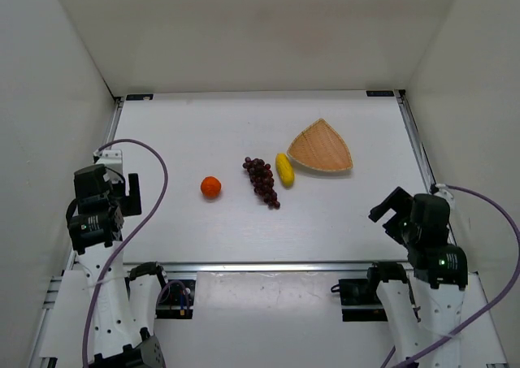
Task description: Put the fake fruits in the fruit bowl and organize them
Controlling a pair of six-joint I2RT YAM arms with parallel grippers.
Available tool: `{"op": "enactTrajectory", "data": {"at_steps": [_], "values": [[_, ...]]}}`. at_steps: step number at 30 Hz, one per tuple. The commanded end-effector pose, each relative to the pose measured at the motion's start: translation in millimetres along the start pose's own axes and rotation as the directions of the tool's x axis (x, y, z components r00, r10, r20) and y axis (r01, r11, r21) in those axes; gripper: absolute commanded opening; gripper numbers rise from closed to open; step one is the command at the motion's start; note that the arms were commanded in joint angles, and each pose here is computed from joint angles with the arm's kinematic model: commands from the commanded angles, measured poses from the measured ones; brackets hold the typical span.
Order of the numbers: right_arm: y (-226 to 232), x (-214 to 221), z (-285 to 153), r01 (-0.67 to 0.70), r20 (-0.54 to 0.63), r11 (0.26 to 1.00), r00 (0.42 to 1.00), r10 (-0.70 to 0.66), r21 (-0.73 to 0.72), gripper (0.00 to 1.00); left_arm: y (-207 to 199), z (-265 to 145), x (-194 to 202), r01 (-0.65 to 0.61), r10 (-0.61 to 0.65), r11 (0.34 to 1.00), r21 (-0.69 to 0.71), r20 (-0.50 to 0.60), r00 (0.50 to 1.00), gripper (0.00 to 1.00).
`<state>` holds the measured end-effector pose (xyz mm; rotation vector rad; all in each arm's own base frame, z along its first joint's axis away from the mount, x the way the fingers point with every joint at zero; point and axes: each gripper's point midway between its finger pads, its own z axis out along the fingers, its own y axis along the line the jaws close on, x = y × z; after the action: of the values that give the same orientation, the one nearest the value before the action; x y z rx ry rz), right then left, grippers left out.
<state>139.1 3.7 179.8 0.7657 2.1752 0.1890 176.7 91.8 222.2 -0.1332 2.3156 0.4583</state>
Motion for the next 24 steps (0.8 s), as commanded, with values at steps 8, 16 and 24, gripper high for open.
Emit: {"op": "enactTrajectory", "data": {"at_steps": [8, 16, 24], "values": [[193, -10, 66, 0.516, -0.023, 0.811, 0.840, -0.542, -0.277, 1.00, -5, 32, -32, -0.022, 0.020, 0.999, 0.041, 0.044, 0.999, 1.00], [327, 110, 136, 0.682, -0.178, 0.528, 0.517, -0.837, -0.506, 1.00, -4, 56, -41, -0.026, 0.026, 0.999, 0.031, -0.009, 1.000, 1.00], [329, 161, 196, 0.711, -0.279, 0.508, 0.425, -0.861, -0.486, 1.00, -13, 74, -18, -0.054, 0.057, 0.998, 0.044, -0.072, 0.996, 1.00]]}}
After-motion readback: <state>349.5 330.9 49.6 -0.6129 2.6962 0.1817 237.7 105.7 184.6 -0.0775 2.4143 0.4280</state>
